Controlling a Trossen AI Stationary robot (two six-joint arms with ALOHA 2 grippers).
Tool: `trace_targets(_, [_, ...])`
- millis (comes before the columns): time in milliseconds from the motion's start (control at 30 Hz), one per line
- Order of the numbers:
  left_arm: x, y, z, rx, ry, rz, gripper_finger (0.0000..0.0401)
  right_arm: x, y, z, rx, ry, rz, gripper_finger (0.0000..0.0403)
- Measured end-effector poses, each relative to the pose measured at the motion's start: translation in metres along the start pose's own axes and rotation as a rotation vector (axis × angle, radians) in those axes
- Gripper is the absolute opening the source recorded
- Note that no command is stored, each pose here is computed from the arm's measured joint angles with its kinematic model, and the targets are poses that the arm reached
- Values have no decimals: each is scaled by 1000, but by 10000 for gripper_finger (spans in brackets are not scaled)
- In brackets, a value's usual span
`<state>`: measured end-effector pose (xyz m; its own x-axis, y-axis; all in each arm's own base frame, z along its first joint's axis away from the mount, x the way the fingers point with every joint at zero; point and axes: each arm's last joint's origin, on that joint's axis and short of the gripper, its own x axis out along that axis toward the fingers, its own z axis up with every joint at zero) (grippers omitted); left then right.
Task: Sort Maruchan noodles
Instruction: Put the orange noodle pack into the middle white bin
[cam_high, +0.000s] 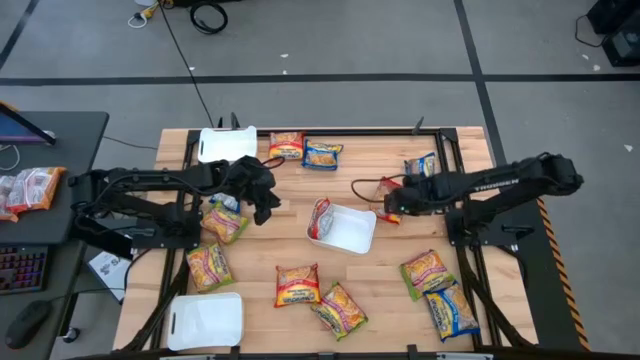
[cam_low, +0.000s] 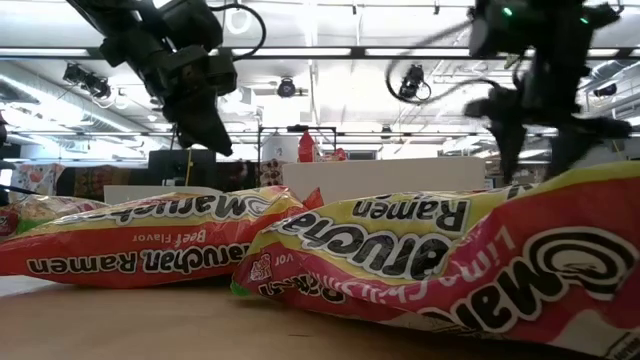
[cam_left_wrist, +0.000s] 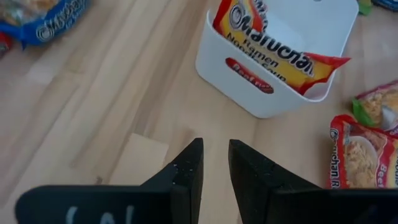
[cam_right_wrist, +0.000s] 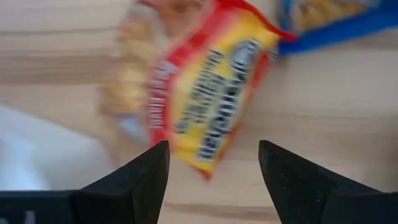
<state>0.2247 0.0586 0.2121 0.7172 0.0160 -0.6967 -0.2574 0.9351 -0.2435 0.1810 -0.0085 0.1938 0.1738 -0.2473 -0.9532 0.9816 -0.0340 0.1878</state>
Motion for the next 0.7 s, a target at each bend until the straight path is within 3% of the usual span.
trace_targets(100, [0,-1,0,20,2,-19,80,19,-10,-3,57,7,1,252])
trace_targets(267, [-1,-9,-7,14,95,-245,80,44,-14,-6,150,12,130,252])
trace_targets(367, [0,-20,-16,26,186,-295,80,51,-16,-5,198,-16,175,251])
trace_targets(533, [2,-39,-28,115,242,-199,80,58,-19,0,205,-72,202,236])
trace_targets(700, [4,-52,-25,170,146,-56,80,62,-15,6,175,-117,273,180])
